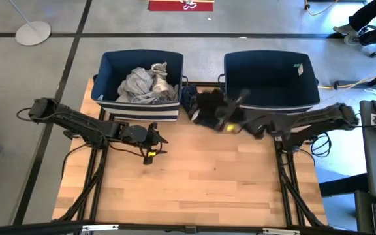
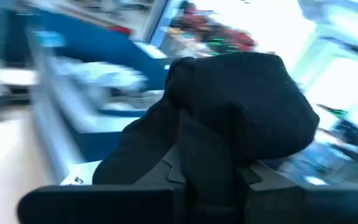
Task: Sort clothes
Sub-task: Put the black shorts into the right blue bin
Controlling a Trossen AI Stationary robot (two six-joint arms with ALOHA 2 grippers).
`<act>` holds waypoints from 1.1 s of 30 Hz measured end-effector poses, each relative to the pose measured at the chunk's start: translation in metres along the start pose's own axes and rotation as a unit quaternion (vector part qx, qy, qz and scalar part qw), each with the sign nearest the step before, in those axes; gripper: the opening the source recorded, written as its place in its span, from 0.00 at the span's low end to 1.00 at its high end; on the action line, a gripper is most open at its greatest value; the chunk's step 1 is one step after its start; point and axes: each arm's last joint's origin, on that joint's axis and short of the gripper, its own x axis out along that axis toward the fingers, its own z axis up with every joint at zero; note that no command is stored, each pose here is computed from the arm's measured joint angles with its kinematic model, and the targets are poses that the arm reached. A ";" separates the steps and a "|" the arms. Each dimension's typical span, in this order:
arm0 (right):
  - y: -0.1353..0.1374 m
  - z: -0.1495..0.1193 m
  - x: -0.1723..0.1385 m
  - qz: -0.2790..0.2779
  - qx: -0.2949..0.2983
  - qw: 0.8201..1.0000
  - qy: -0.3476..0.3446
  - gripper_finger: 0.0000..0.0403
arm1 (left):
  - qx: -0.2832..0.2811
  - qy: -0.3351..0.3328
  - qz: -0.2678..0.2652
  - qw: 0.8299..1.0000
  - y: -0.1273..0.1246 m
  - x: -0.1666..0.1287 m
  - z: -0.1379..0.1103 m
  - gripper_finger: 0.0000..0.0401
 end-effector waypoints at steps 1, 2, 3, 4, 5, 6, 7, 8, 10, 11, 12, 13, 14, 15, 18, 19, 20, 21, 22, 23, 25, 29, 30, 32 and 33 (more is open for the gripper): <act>-0.012 0.002 -0.001 -0.021 0.001 1.000 0.000 0.12 | -0.003 -0.007 0.000 1.000 0.000 0.000 -0.001 0.50; -0.024 0.004 -0.002 -0.041 0.005 0.999 -0.002 0.12 | -0.005 -0.010 -0.001 1.000 0.000 0.000 -0.002 0.50; -0.035 0.005 -0.003 -0.056 0.008 0.998 -0.003 0.12 | -0.007 -0.013 -0.001 1.000 0.000 0.001 -0.003 0.50; -0.045 0.005 -0.004 -0.072 0.011 0.997 -0.005 0.12 | -0.008 -0.015 -0.001 1.000 0.000 0.001 -0.004 0.50; -0.056 0.006 -0.004 -0.087 0.017 0.996 -0.006 0.11 | -0.010 -0.017 -0.001 1.000 0.000 0.001 -0.005 0.50; -0.065 0.006 -0.004 -0.102 0.022 0.995 -0.005 0.11 | -0.015 -0.019 -0.001 1.000 0.000 0.001 -0.005 0.50; -0.073 0.005 -0.004 -0.118 0.026 0.993 -0.004 0.11 | -0.018 -0.020 -0.002 1.000 0.000 0.001 -0.005 0.50; -0.081 0.003 -0.003 -0.132 0.026 0.991 0.000 0.12 | -0.020 -0.020 -0.002 1.000 0.000 0.001 -0.006 0.50; -0.093 0.000 0.000 -0.158 0.021 0.987 0.012 0.12 | -0.023 -0.016 -0.001 1.000 0.000 0.001 -0.007 0.50; -0.098 -0.002 0.002 -0.172 0.021 0.985 0.019 0.12 | -0.026 -0.016 -0.001 1.000 0.000 0.001 -0.007 0.50; -0.103 -0.005 0.004 -0.183 0.019 0.982 0.027 0.12 | -0.027 -0.017 -0.001 0.999 0.000 0.001 -0.007 0.50; -0.106 -0.008 0.007 -0.192 0.014 0.981 0.037 0.12 | -0.028 -0.017 -0.001 0.999 0.000 0.001 -0.007 0.50; -0.109 -0.011 0.010 -0.199 0.009 0.979 0.049 0.12 | -0.029 -0.017 -0.001 0.999 0.000 0.001 -0.007 0.50; -0.111 -0.015 0.013 -0.203 0.006 0.977 0.061 0.12 | -0.030 -0.016 -0.001 0.999 0.000 0.001 -0.007 0.50; -0.115 -0.024 0.017 -0.208 -0.001 0.974 0.093 0.12 | -0.030 -0.016 -0.001 0.999 0.000 0.001 -0.007 0.50; -0.115 -0.026 0.017 -0.209 0.000 0.973 0.098 0.12 | -0.032 -0.016 -0.002 0.999 0.000 0.001 -0.007 0.50; -0.116 -0.027 0.017 -0.210 0.001 0.972 0.103 0.12 | -0.032 -0.016 -0.001 0.999 0.000 0.001 -0.007 0.50; -0.116 -0.028 0.016 -0.212 -0.002 0.971 0.110 0.12 | -0.032 -0.016 -0.001 0.999 0.000 0.001 -0.007 0.50; -0.116 -0.029 0.016 -0.216 -0.006 0.969 0.116 0.12 | -0.032 -0.016 -0.001 0.999 0.000 0.001 -0.007 0.50; -0.115 -0.030 0.016 -0.219 -0.010 0.968 0.122 0.12 | -0.031 -0.016 -0.001 0.999 0.000 0.001 -0.007 0.50; -0.117 -0.035 0.017 -0.225 -0.015 0.964 0.138 0.12 | -0.025 -0.017 -0.001 1.000 0.000 0.001 -0.007 0.50; -0.120 -0.047 0.020 -0.219 0.017 0.961 0.167 0.15 | -0.017 -0.018 -0.001 1.000 0.000 0.001 -0.007 0.50; -0.122 -0.050 0.021 -0.216 0.027 0.960 0.174 0.16 | -0.017 -0.018 -0.001 1.000 0.000 0.001 -0.007 0.50; -0.125 -0.056 0.023 -0.211 0.044 0.958 0.189 0.18 | -0.019 -0.018 -0.001 1.000 0.000 0.001 -0.007 0.50; -0.125 -0.058 0.024 -0.208 0.054 0.957 0.193 0.19 | -0.019 -0.018 -0.001 1.000 0.000 0.001 -0.007 0.50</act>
